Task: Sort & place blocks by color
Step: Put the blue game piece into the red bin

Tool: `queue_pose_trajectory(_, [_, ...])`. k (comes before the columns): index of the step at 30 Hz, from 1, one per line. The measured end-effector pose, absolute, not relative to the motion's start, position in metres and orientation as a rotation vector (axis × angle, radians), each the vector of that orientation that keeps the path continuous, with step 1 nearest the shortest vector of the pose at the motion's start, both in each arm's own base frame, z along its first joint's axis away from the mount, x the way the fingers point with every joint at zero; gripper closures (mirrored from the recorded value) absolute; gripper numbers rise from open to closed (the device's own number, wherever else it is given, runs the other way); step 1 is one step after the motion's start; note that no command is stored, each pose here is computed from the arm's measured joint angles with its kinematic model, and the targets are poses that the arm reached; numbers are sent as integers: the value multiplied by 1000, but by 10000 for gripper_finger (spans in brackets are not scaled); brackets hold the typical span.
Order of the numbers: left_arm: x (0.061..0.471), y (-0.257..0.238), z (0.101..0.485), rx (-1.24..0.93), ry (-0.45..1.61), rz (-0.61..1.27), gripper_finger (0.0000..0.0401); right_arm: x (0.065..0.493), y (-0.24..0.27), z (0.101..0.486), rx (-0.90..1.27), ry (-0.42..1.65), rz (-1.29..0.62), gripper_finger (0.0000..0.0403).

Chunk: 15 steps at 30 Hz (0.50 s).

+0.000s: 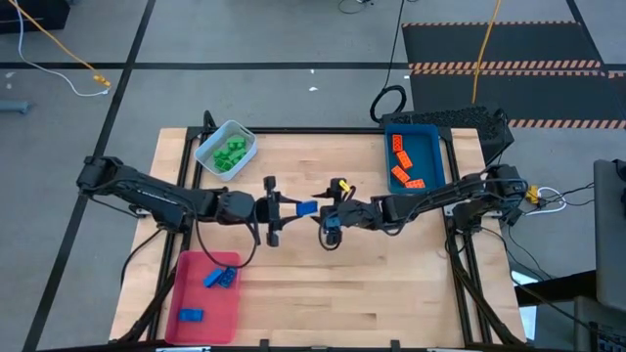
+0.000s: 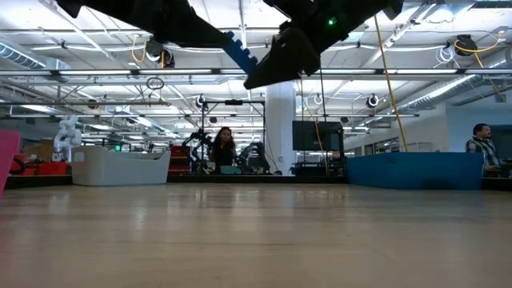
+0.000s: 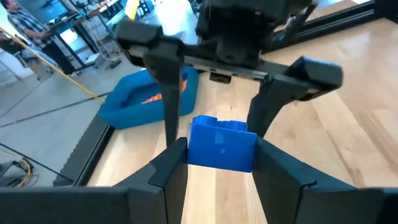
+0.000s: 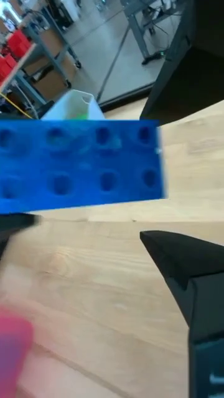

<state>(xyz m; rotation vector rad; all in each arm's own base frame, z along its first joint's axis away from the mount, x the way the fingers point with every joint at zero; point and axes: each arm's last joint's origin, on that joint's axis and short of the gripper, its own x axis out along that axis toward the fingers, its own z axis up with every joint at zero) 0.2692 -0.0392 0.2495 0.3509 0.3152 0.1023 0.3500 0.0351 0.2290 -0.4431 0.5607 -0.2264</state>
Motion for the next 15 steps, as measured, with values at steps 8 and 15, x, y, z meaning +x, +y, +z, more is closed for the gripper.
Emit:
queue_pose_trajectory(8, [254, -53, 258, 308, 323, 39, 238, 336, 29, 202, -494, 646, -354, 141])
queue_pose_trajectory(15, [228, -74, 262, 207, 396, -52, 237, 320, 25, 175, -487, 661, -379, 150])
